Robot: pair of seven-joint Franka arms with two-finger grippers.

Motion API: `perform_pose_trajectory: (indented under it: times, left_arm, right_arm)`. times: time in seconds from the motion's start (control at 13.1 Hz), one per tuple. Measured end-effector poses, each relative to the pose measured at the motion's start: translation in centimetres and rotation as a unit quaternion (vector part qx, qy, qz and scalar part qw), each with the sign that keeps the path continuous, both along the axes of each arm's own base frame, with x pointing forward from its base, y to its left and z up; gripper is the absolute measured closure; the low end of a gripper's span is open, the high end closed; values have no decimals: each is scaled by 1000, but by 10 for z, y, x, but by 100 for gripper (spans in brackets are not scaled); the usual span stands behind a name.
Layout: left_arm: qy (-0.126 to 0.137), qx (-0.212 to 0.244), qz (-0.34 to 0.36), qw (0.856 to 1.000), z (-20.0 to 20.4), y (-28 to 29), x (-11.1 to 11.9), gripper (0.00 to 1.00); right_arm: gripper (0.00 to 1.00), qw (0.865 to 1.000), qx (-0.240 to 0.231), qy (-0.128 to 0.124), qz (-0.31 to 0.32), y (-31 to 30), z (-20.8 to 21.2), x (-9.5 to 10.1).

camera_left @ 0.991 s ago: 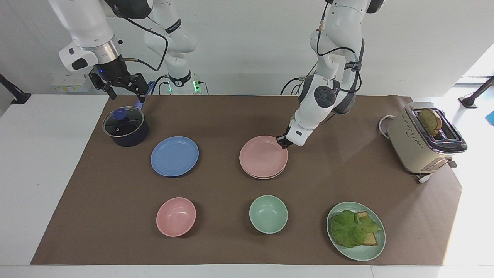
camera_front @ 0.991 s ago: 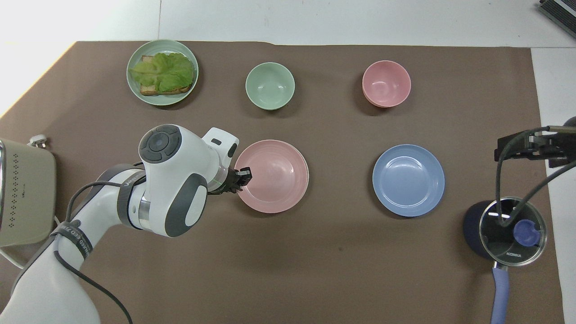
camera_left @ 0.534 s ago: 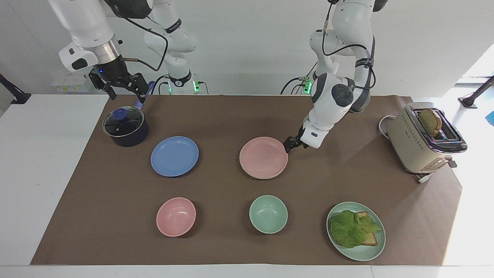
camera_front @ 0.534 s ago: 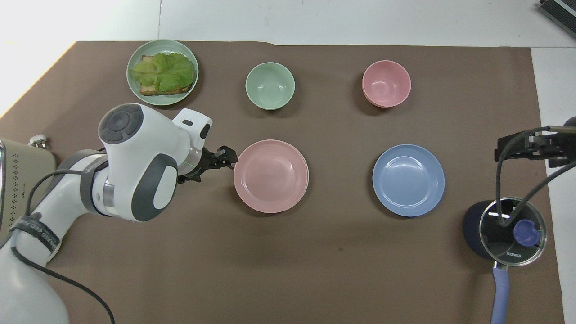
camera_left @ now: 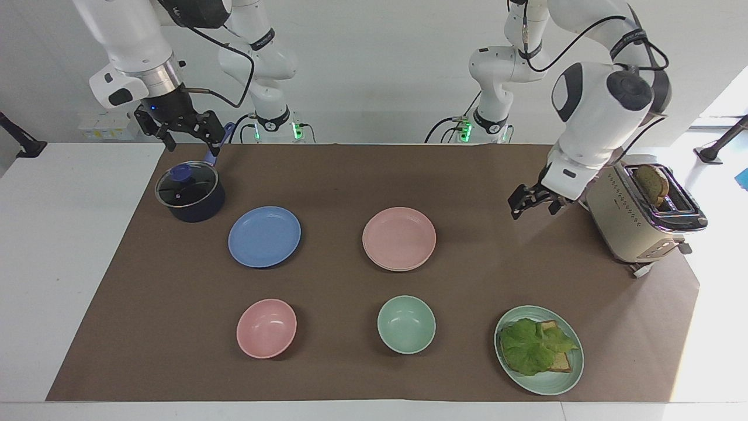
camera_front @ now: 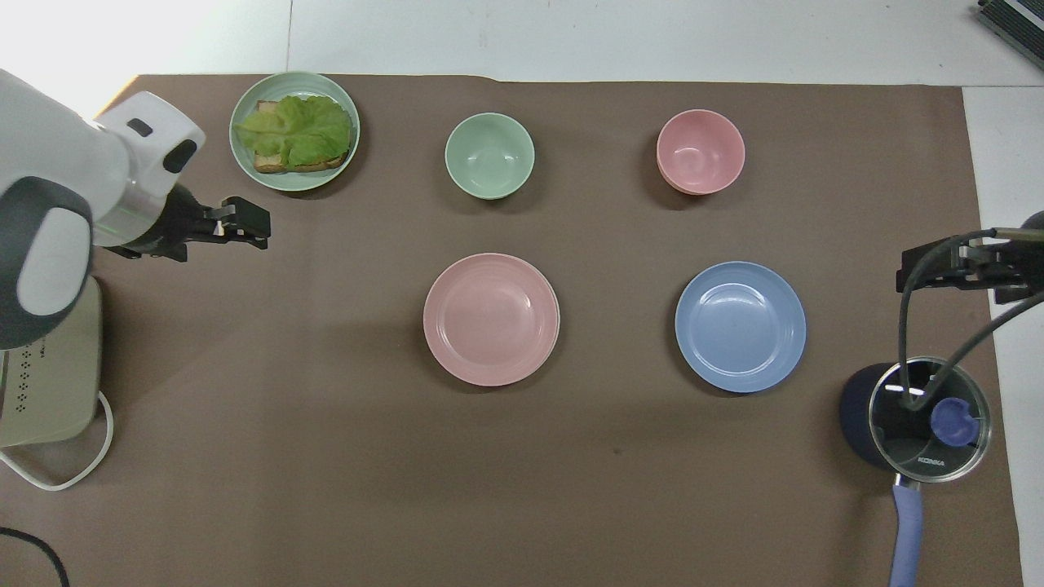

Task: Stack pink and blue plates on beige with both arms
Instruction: 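Retract the left gripper to rest while the right gripper moves out, then reach the right gripper to the blue plate rim and grasp it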

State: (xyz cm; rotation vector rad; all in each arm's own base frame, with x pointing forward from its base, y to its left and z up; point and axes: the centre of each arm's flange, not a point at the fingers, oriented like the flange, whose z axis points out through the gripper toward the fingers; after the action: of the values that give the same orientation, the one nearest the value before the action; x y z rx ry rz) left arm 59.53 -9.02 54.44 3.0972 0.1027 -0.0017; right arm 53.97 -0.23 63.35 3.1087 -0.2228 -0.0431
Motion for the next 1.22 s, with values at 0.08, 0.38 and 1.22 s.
perform_pose_trajectory:
  times: [0.08, 0.38, 1.22]
  left_arm:
    - [-6, 2, -12, 1000, 16, 18, -1, 0]
    - [-27, 7, -55, 998, 60, 62, -17, 0]
    - [-33, 8, -59, 998, 70, 60, -23, 0]
  right_arm:
    - [0, 1000, 0, 0, 0, 0, 0, 0]
    - [0, 1000, 0, -15, -1, -1, 0, 4]
    - [0, 999, 6, -34, 8, -5, -141, 46]
